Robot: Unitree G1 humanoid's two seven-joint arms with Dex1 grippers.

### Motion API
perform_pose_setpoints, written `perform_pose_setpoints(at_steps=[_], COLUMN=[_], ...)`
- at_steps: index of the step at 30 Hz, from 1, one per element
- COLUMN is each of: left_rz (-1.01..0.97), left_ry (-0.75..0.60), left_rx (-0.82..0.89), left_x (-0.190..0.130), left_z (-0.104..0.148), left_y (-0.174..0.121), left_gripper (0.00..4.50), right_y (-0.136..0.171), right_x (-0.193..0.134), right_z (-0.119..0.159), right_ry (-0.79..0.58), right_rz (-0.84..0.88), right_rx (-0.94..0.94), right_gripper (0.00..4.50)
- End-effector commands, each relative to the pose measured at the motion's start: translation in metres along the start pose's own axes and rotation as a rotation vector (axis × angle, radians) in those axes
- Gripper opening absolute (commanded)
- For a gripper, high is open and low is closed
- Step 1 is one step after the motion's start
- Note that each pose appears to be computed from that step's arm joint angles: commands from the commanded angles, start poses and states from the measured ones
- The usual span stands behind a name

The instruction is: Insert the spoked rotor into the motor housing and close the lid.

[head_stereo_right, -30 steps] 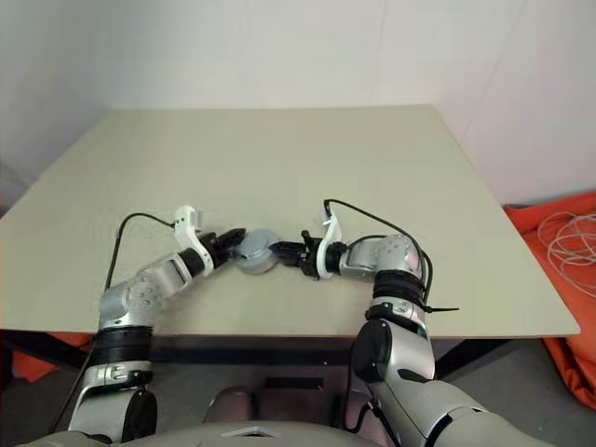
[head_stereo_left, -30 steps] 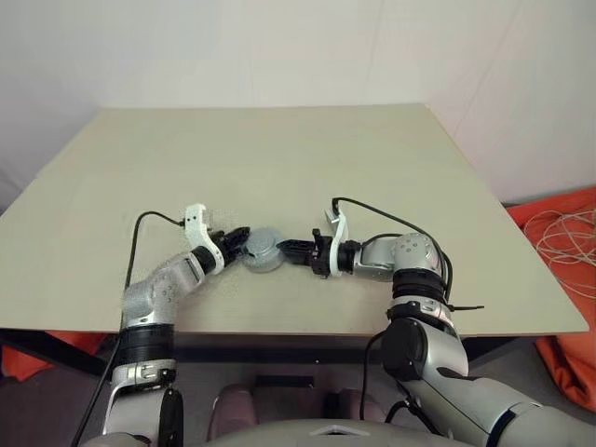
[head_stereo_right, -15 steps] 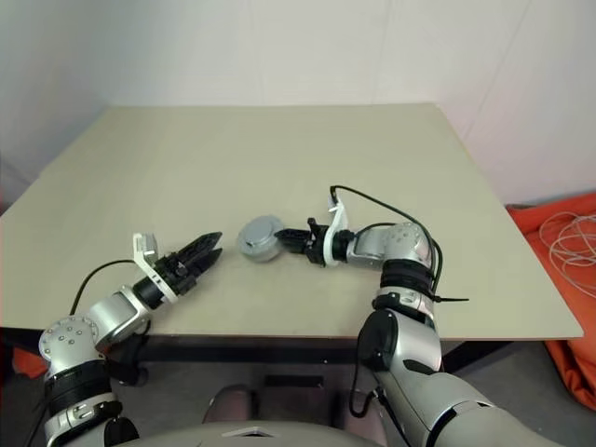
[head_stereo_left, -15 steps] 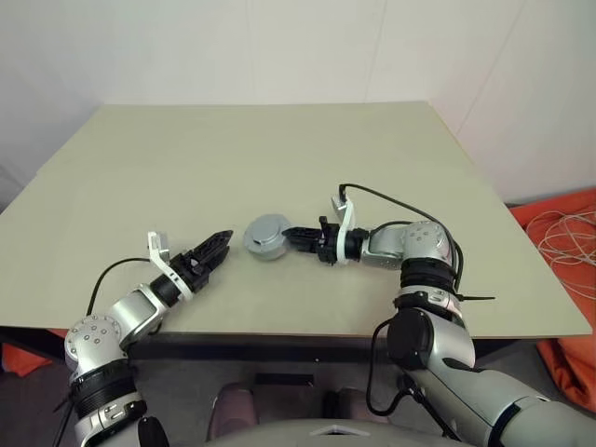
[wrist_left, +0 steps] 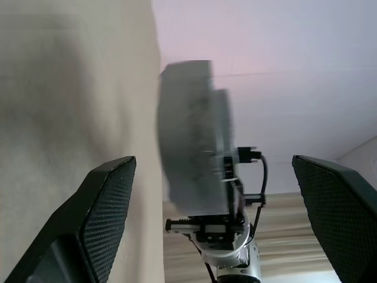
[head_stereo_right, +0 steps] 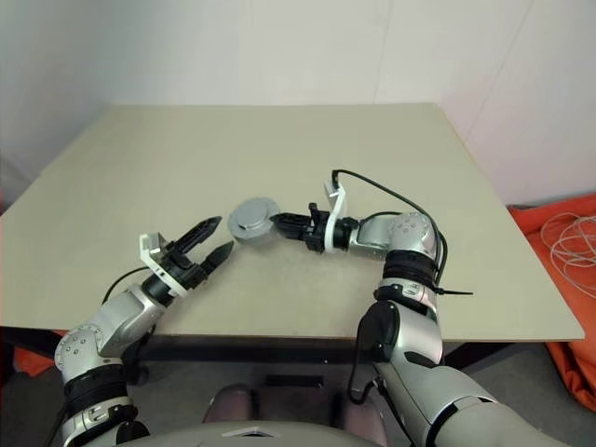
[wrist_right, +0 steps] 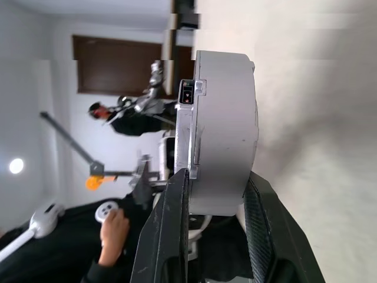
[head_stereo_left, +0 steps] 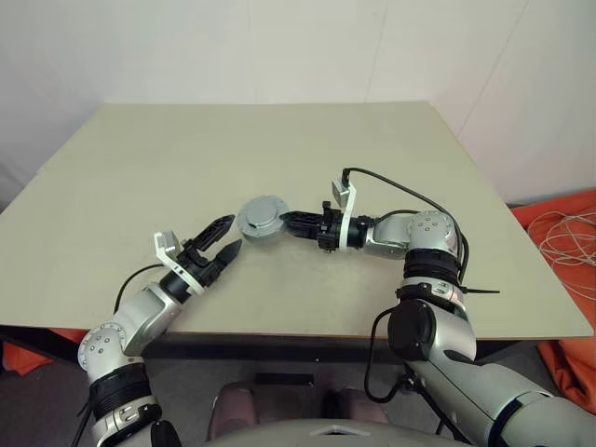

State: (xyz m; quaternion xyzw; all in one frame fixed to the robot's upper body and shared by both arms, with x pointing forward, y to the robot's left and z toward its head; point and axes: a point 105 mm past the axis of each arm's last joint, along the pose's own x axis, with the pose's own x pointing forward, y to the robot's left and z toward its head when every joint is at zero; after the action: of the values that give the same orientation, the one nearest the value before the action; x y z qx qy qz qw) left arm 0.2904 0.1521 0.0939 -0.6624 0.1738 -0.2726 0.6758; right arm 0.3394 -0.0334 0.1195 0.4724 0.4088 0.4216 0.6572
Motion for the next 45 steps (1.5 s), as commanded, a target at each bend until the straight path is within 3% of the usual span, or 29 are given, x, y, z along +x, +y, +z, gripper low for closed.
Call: perform_pose_setpoints(at_steps=[1,8,11,17,27,37,40,45], left_rz=[-0.044,-0.087,-0.116,-0.13,-0.136,-0.138,-0.141,-0.117], left_ry=[0.006,-0.001,-0.021,-0.008,0.002,-0.016,-0.068,-0.191], left_rx=[-0.002,0.025,0.021,0.028,0.029,0.037,0.044,0.082], left_x=[0.004,0.01,0.011,0.013,0.019,0.019,0.015,0.009], left_z=[0.001,0.004,0.007,0.004,-0.003,-0.001,0.009,0.03], left_y=[-0.009,-0.014,-0.018,-0.023,-0.026,-0.033,-0.037,-0.041], left_gripper=[4.5,4.5,3.85,2.02,2.01,2.01,2.01,2.01], right_y=[0.034,0.034,0.034,0.036,0.039,0.017,0.005,0.001], right_x=[0.004,0.005,0.005,0.005,0.008,0.006,0.002,-0.013], right_z=[0.002,-0.001,-0.003,-0.005,-0.007,-0.01,-0.009,-0.008], right_ry=[0.002,0.014,0.018,0.025,0.01,0.013,0.011,0.022], right_rz=[0.129,0.138,0.142,0.15,0.16,0.062,-0.005,-0.094], right_rx=[-0.08,-0.082,-0.082,-0.086,-0.123,-0.073,-0.08,-0.267], right_gripper=[1.07,1.07,1.07,1.07,1.07,4.49,4.5,4.5])
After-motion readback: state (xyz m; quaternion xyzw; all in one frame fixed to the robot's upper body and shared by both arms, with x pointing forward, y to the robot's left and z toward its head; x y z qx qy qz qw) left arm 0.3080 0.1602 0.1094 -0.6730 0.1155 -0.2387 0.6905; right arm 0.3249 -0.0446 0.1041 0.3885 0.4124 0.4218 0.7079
